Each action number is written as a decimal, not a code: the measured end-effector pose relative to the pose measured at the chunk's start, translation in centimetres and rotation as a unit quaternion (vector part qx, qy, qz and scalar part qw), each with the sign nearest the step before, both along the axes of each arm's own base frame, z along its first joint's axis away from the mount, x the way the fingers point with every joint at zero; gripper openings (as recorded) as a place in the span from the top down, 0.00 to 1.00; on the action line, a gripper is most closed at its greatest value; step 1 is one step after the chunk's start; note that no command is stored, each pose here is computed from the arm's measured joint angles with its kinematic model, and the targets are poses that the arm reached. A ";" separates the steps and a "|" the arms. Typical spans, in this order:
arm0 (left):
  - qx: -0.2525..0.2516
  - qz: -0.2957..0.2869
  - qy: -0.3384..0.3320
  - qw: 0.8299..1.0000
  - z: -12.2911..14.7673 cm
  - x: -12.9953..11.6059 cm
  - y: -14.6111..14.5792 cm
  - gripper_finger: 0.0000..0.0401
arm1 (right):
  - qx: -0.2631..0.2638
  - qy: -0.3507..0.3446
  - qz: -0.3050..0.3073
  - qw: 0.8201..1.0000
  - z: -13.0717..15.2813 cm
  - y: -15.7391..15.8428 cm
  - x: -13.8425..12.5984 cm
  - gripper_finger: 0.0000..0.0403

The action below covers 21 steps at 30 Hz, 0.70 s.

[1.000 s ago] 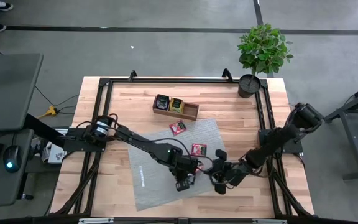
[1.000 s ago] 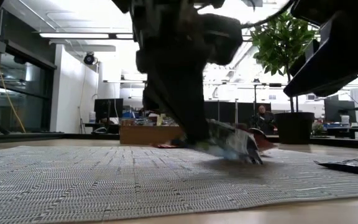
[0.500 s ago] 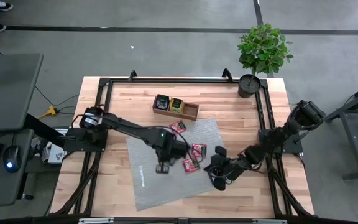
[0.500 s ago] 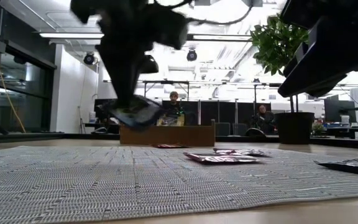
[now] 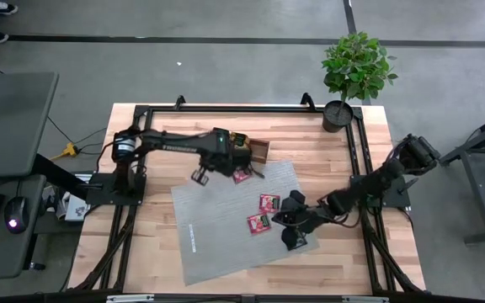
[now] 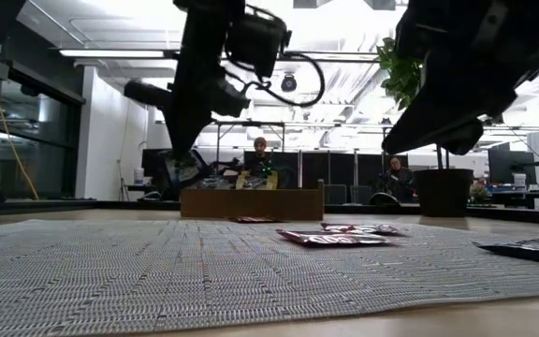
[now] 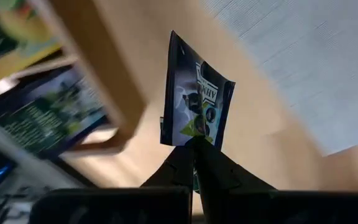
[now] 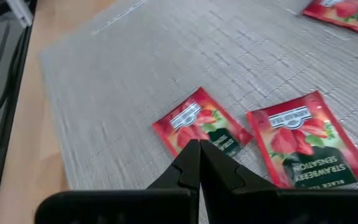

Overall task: Pick & Place Tea
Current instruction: Put the purple tea bag into the left section of the wooden organizer

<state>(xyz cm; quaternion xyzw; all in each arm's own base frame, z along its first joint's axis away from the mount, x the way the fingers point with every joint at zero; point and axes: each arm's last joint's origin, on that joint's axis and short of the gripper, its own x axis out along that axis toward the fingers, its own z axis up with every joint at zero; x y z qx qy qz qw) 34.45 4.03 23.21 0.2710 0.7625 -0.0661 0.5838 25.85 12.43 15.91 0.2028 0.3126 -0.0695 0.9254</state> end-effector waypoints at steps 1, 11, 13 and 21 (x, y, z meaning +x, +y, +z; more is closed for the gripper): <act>0.009 -0.006 0.007 1.000 0.0 -0.1 0.8 1.00 | 0.003 0.000 -0.007 1.000 0.0 -0.2 0.1 1.00; 0.063 -0.058 0.058 0.995 0.2 -0.9 5.6 1.00 | 0.014 0.002 -0.040 0.999 0.0 -2.1 0.9 1.00; 0.076 -0.075 0.056 0.993 0.2 -0.6 6.0 1.00 | 0.014 0.002 -0.046 0.999 0.0 -2.5 1.1 1.00; 0.113 -0.159 0.069 0.978 0.3 0.2 6.3 1.00 | 0.024 0.007 -0.051 0.998 0.0 -3.4 1.4 1.00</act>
